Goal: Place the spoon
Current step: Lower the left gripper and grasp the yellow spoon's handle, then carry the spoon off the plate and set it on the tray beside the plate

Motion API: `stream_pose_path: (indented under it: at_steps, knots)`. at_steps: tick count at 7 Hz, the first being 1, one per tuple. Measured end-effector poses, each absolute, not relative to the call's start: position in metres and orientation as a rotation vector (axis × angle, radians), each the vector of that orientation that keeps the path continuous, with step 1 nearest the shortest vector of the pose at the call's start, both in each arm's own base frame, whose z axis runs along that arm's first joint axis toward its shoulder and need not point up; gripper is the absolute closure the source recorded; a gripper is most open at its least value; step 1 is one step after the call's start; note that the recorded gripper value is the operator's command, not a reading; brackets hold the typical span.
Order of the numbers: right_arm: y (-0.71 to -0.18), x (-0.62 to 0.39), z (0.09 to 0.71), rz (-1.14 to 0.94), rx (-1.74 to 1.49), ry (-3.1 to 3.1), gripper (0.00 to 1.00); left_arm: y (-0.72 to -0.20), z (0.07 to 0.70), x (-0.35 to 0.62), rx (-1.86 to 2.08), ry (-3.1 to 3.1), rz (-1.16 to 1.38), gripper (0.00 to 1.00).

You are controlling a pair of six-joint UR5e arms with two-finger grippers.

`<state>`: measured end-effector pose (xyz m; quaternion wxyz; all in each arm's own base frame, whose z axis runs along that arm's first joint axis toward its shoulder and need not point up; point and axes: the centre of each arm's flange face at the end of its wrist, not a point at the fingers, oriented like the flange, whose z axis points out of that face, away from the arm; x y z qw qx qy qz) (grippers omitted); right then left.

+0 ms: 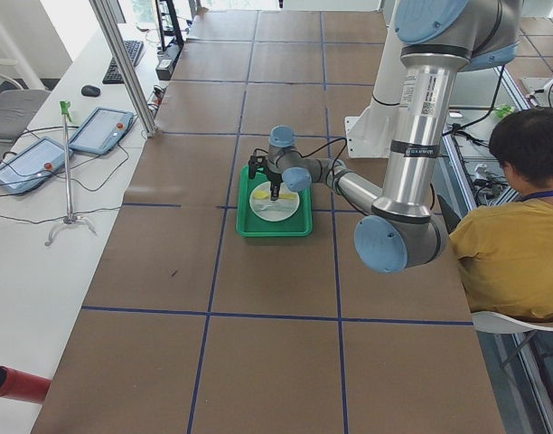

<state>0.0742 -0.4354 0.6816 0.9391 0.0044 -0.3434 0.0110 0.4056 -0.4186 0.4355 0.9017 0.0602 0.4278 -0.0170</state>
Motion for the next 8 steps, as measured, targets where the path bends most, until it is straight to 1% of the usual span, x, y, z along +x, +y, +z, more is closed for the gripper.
stream_pose_path:
  at_steps: [1, 2, 5, 8]
  knots:
    - [-0.435, 0.074, 0.682, 0.023, 0.008, -0.701, 0.0, -0.419, 0.436, 0.406, 0.124, 0.884, -0.035, 0.87]
    - [-0.435, 0.074, 0.682, 0.023, 0.008, -0.701, 0.0, -0.419, 0.437, 0.406, 0.122, 0.882, -0.035, 1.0]
    - [-0.435, 0.074, 0.682, 0.022, 0.008, -0.701, 0.0, -0.419, 0.435, 0.403, 0.123, 0.883, -0.039, 1.0]
    - [-0.435, 0.074, 0.682, 0.023, 0.008, -0.701, 0.0, -0.425, 0.391, 0.388, 0.127, 0.882, -0.073, 1.0]
